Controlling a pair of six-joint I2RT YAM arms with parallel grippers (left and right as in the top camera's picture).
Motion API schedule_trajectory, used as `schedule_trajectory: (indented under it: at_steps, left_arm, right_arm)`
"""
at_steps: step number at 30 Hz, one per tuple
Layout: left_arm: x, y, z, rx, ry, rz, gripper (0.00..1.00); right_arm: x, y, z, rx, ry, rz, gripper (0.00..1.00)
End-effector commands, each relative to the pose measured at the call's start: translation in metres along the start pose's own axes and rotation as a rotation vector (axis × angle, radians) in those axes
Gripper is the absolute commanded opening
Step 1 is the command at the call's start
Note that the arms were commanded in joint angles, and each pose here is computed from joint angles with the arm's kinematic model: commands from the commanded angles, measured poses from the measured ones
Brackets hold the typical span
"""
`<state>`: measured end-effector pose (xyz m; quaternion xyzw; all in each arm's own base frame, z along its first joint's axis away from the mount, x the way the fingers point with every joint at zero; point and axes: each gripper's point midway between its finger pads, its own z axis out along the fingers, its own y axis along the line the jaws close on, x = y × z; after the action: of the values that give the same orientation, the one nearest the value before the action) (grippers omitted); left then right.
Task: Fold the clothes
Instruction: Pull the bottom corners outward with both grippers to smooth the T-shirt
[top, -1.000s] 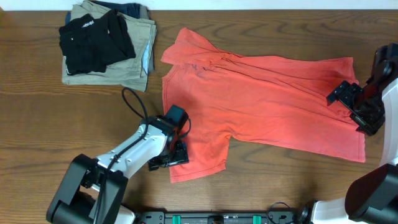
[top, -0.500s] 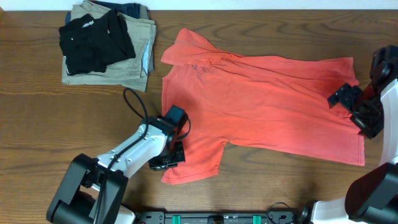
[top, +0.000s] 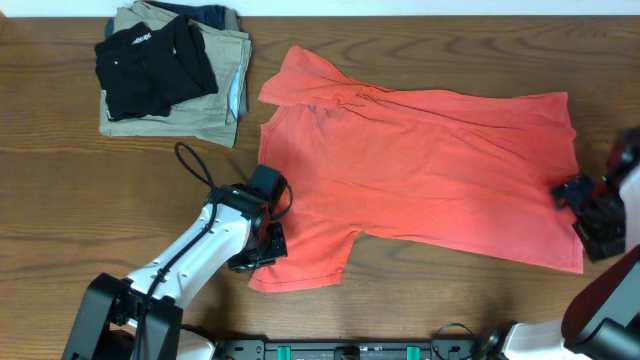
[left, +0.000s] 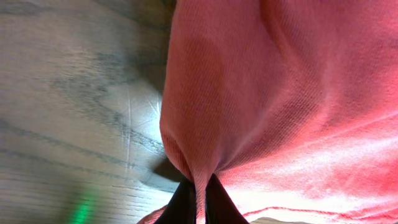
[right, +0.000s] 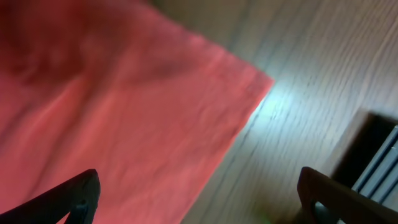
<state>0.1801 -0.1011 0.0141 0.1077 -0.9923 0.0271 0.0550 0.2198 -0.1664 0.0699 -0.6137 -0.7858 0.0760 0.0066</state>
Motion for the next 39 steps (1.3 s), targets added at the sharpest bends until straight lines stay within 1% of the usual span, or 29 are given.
schedule_trajectory:
  at_steps: [1,5,7,9,13,17,22,26,31,35,39]
  left_arm:
    - [0.002,0.006,0.002,-0.020,0.002,0.008,0.06]
    - [0.000,0.005,0.002,-0.016,-0.005,0.009,0.06]
    - [0.000,0.005,0.002,-0.016,-0.005,0.009,0.06]
    - [0.000,0.005,0.002,-0.016,-0.004,0.009,0.06]
    - [0.001,0.005,0.002,-0.016,-0.004,0.009,0.06]
    - [0.001,0.005,0.002,-0.017,-0.004,0.016,0.07]
    - [0.000,0.005,0.002,-0.016,-0.005,0.017,0.06]
    - [0.000,0.005,0.002,-0.016,-0.005,0.017,0.06]
    - [0.000,0.005,0.002,-0.016,-0.005,0.017,0.06]
    - [0.000,0.005,0.002,-0.016,-0.005,0.017,0.06]
    - [0.000,0.005,0.002,-0.016,-0.005,0.017,0.06]
  right_arm:
    - [0.000,-0.011,0.012,-0.015,0.037,0.051,0.99]
    - [-0.003,-0.020,0.027,-0.014,0.033,0.084,0.99]
    - [-0.006,-0.024,0.036,-0.010,0.016,0.098,0.95]
    - [-0.006,-0.026,0.045,-0.016,0.008,0.113,0.87]
    - [-0.009,-0.032,0.060,-0.022,-0.012,0.144,0.78]
    - [-0.013,-0.044,0.066,0.000,-0.026,0.187,0.80]
    - [-0.017,-0.053,0.069,-0.017,-0.004,0.242,0.79]
    - [-0.015,-0.054,0.072,-0.011,0.004,0.241,0.77]
    - [-0.012,-0.051,0.079,-0.008,0.008,0.219,0.78]
    - [-0.010,-0.049,0.082,-0.011,0.009,0.213,0.73]
    - [-0.004,-0.045,0.087,-0.032,0.035,0.212,0.64]
